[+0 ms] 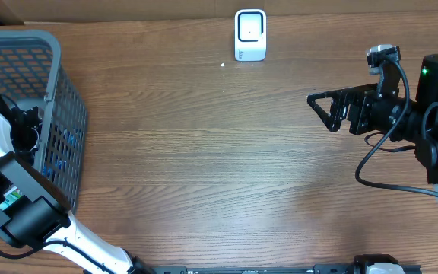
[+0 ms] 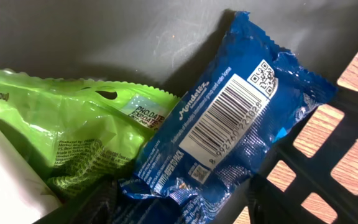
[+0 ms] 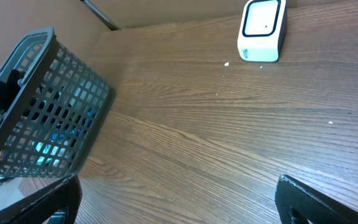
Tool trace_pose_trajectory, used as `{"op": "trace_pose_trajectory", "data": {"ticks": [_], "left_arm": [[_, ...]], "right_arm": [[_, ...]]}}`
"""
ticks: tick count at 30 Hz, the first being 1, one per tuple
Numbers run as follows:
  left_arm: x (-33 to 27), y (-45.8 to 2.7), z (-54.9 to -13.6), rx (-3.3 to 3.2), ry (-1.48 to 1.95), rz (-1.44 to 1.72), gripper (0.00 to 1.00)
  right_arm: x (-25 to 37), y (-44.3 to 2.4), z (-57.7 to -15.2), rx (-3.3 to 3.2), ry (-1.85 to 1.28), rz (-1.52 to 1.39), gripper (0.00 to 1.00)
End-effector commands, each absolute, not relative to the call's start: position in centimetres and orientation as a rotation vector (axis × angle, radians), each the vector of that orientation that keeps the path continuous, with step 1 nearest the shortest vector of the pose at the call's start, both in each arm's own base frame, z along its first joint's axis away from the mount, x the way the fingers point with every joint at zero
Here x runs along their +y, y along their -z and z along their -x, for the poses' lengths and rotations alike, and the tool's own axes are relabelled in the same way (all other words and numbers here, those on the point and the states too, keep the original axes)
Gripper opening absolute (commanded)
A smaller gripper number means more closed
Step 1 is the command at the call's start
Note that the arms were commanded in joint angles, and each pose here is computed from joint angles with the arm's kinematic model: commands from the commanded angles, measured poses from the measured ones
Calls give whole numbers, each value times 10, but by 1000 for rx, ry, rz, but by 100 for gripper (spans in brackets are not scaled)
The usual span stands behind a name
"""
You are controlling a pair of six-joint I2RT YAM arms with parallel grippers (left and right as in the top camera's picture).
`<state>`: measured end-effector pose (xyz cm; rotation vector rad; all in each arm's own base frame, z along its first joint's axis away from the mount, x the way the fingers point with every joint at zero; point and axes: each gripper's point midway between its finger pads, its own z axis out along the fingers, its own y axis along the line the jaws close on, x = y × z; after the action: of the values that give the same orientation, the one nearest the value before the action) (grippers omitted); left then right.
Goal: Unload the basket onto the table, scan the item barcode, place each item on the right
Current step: 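Reach into the basket and grasp the blue snack wrapper with left gripper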
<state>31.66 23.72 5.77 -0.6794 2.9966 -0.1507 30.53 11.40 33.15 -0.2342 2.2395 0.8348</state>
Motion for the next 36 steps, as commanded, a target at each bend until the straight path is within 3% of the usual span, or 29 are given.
{"op": "trace_pose_trajectory", "data": {"ticks": [1,12,13,14,15,16,17,25,36], "left_arm": [[238,-55,-315,3003,135,652,61],[244,-41,-317,2983,80,672,57],[245,-39,-316,2985,69,672,52],[245,-39,-317,2981,67,672,40],[246,-39,-318,2975,64,685,18],[247,-40,-319,2968,62,699,7],[247,-40,-319,2964,62,711,4],[254,-70,-328,2910,54,836,4],[264,-246,-348,2658,-23,867,4]], "right_arm": [[117,-344,-306,2204,-840,253,100],[117,-343,-306,2207,-841,251,100],[117,-343,-306,2208,-841,251,100],[117,-343,-306,2207,-841,251,100],[117,-343,-306,2208,-842,251,100],[117,-343,-306,2208,-842,251,100],[117,-343,-307,2210,-842,250,100],[117,-342,-308,2214,-844,249,100],[117,-341,-308,2214,-843,248,100]]}}
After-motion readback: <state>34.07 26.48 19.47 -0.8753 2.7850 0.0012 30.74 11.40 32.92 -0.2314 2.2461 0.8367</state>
